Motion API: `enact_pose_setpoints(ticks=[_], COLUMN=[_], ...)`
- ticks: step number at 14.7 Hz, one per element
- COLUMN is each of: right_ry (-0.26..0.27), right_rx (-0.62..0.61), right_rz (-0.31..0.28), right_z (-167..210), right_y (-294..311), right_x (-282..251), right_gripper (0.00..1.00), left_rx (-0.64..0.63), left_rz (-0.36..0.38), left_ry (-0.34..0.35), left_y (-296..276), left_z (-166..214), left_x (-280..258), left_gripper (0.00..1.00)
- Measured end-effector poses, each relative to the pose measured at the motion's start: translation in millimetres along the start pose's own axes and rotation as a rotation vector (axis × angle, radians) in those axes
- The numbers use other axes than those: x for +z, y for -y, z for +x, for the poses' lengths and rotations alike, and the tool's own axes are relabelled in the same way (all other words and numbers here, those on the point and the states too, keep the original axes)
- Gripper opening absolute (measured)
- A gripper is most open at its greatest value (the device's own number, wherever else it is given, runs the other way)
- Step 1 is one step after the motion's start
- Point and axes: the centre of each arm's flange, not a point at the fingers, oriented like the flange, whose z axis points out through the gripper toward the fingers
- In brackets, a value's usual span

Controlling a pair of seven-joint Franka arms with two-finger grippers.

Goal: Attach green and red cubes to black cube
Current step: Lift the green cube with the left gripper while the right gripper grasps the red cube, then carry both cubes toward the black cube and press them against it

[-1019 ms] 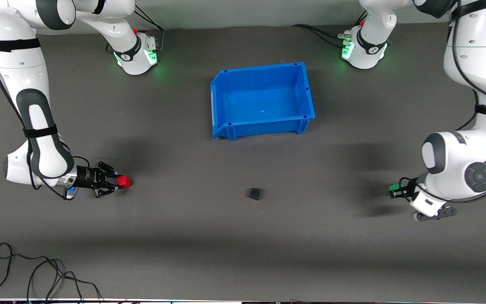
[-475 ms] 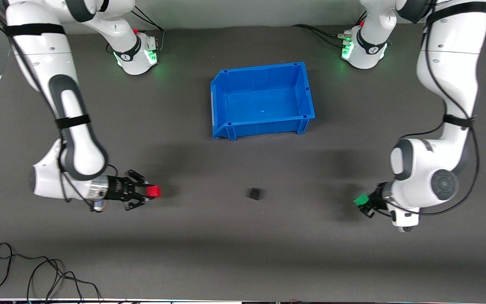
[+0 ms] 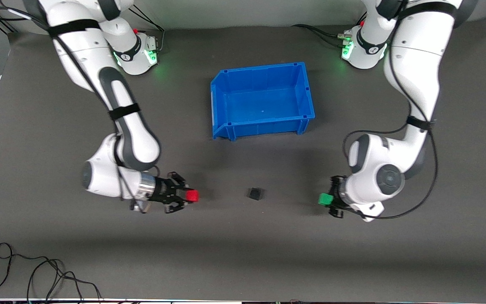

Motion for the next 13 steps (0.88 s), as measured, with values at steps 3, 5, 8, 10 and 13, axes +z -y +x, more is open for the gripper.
enact_pose_setpoints(ticks=[3, 5, 8, 10, 13], right_ry=[0.004, 0.003, 0.002, 0.003, 0.01], right_rx=[0.046, 0.085, 0.152, 0.187, 0.229], right_rz=[0.04, 0.069, 0.118, 0.142, 0.165], right_z=[-23, -40, -63, -76, -90], right_y=[-7, -15, -29, -39, -53], right_x=[37, 56, 79, 92, 111], right_gripper=[0.4, 0.4, 0.4, 0.4, 0.4], left_rx=[-0.026, 0.005, 0.043, 0.053, 0.065], left_rz=[0.023, 0.019, -0.006, -0.051, -0.115], left_ry=[-0.004, 0.0, 0.01, 0.023, 0.039], left_y=[15, 18, 16, 12, 10], left_z=[-57, -92, -124, -132, -142], left_x=[20, 31, 45, 53, 67], left_gripper=[0.42, 0.42, 0.42, 0.42, 0.42])
